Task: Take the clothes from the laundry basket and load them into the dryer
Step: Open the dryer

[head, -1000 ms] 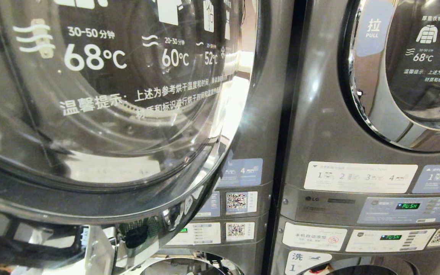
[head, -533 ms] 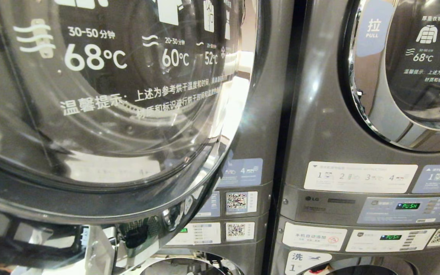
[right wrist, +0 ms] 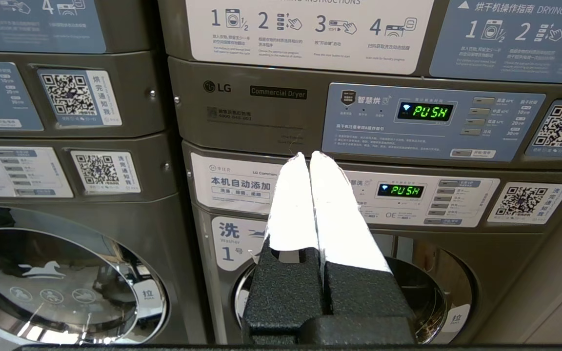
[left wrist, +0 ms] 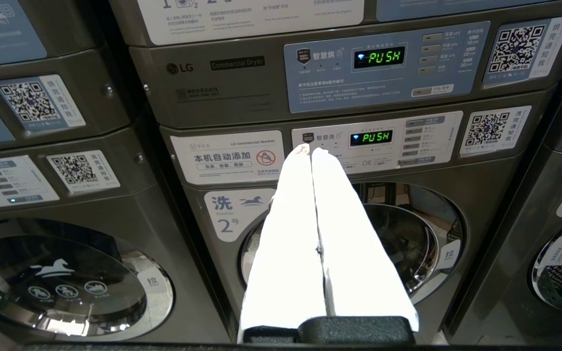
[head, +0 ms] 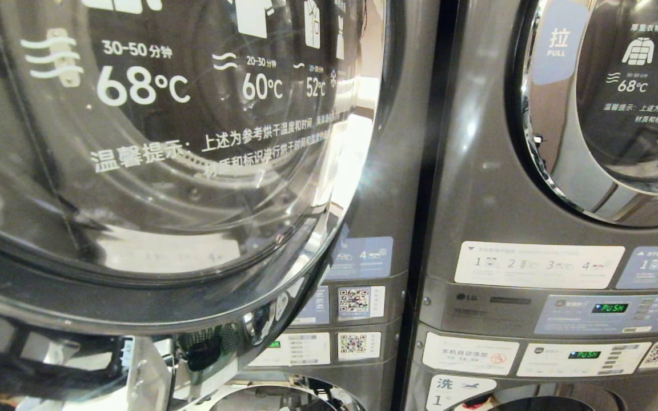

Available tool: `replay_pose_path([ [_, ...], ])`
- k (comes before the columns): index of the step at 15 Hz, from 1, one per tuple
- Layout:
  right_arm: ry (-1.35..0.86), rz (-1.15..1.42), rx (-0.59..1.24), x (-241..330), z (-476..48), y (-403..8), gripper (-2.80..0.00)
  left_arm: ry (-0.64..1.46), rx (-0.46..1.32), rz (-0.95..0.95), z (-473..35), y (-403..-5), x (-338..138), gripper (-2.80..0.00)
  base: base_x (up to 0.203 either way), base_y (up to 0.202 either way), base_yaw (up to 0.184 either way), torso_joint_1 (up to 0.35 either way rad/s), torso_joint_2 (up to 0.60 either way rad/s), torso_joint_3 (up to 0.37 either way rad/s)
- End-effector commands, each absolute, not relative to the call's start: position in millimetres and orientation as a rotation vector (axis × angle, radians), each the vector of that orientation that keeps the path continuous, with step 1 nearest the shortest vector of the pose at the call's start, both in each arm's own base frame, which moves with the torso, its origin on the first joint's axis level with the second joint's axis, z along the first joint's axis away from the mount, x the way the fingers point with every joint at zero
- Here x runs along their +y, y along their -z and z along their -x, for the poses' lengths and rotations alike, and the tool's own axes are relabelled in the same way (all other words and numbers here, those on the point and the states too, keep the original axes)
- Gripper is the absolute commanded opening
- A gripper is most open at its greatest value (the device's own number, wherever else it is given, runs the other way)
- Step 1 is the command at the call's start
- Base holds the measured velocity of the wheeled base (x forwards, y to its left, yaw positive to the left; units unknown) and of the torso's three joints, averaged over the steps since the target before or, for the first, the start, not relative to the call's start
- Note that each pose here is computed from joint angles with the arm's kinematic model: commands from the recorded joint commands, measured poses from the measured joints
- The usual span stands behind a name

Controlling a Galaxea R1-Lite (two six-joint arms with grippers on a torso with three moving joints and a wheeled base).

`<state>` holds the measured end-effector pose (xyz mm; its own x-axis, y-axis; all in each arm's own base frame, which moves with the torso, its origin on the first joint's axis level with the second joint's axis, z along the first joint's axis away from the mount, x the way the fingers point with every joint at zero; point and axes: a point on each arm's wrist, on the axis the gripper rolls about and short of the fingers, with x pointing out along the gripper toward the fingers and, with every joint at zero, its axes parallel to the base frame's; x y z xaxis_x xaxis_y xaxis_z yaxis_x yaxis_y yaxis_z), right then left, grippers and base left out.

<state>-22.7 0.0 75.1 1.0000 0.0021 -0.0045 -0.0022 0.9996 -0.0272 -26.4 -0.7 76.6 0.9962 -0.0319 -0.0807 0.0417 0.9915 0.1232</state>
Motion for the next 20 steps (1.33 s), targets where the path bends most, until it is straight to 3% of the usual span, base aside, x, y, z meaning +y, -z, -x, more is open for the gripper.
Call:
replay_pose_path([
  [1, -0.003, 0.028, 0.005, 0.0, 22.7, -75.2, -2.8, 0.039, 0.074, -0.132, 26.9, -75.8, -0.7, -2.8, 0.0, 0.0, 0.0, 0.0, 0.0, 0.0],
  [7, -0.003, 0.028, 0.006, 0.0, 22.6, -74.8, -2.8, 0.032, 0.074, -0.106, 26.9, -76.0, -0.5, -2.8, 0.0, 0.0, 0.0, 0.001, 0.0, 0.045],
  [20, -0.002, 0.011, 0.005, 0.0, 22.7, -75.2, -2.8, 0.027, 0.075, -0.103, 26.8, -75.6, -0.4, -2.8, 0.0, 0.0, 0.0, 0.002, 0.0, 0.198],
])
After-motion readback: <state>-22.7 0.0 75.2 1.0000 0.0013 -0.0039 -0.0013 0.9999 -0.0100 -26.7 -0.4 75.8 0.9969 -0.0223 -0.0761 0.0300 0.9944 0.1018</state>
